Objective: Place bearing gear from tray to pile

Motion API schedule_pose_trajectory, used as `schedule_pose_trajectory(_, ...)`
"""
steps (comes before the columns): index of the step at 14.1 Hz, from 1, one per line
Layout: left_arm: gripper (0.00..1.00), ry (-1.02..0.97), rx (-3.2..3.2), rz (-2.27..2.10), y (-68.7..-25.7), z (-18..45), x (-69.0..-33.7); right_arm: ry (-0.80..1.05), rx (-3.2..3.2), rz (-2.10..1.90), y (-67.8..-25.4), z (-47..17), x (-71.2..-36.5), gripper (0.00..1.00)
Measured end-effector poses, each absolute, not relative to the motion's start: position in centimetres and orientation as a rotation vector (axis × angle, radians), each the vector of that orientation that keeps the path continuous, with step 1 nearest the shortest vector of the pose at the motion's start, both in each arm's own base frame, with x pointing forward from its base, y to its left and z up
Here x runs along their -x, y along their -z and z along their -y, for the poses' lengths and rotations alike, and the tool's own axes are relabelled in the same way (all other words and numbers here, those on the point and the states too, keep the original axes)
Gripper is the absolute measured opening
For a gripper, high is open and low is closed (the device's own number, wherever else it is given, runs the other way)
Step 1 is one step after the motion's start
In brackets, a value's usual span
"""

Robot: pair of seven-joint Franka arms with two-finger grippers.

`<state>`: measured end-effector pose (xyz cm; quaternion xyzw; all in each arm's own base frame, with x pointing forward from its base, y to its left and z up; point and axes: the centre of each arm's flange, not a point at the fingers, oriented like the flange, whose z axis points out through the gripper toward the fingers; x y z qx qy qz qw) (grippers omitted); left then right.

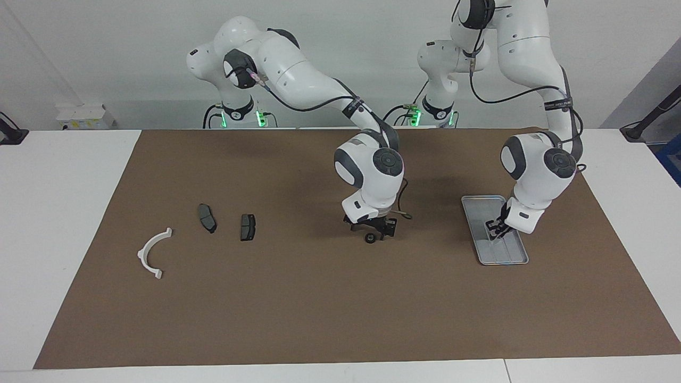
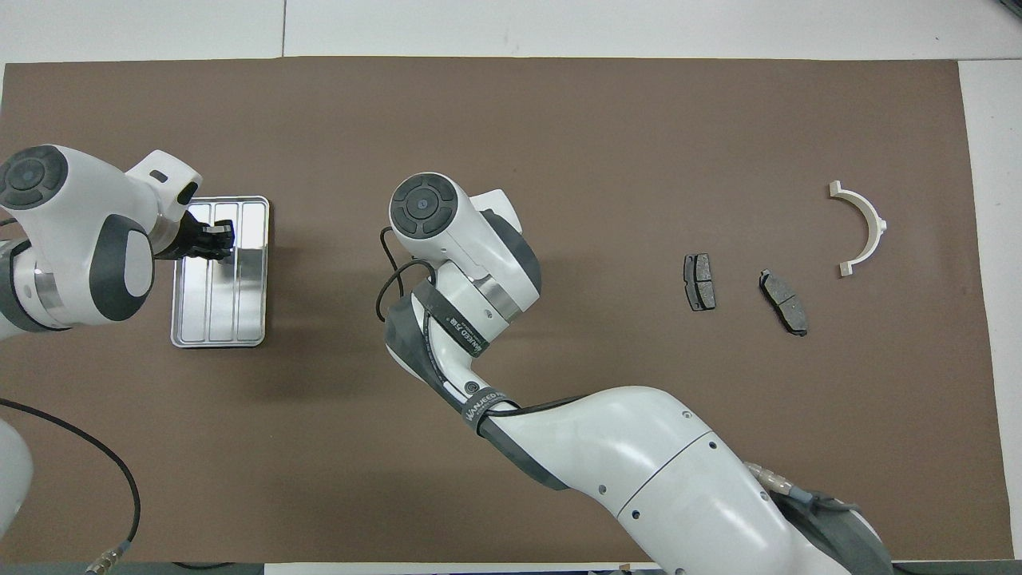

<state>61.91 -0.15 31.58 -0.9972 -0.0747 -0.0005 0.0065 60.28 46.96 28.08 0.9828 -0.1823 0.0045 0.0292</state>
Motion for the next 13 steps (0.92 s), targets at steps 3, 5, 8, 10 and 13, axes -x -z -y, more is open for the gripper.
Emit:
schedule_pose_trajectory(3,0.24,0.007,3.123,0.247,-34.1,0.2,-61.9,-0.023,-3.036,0.571,-28.2,-47.1,-60.4,0.90)
schedule_pose_trajectory(5,0.24,0.009,3.125,0.255,-35.6,0.2,-61.6,-0.037,-3.042,0.597,-28.3,-47.3,-60.4,0.82)
schedule_pose_trajectory(8,0.24,0.008,3.127,0.260,-37.1,0.2,-61.2,-0.054,-3.050,0.630,-28.6,-47.8,-60.3,0.61)
schedule_pose_trajectory(10,0.24,0.007,3.128,0.267,-37.5,0.2,-61.1,-0.068,-3.061,0.635,-28.8,-47.9,-60.5,0.45)
schedule_pose_trajectory(13,0.24,0.005,3.126,0.290,-37.6,0.4,-61.0,-0.069,-3.062,0.637,-28.9,-47.9,-60.5,0.34)
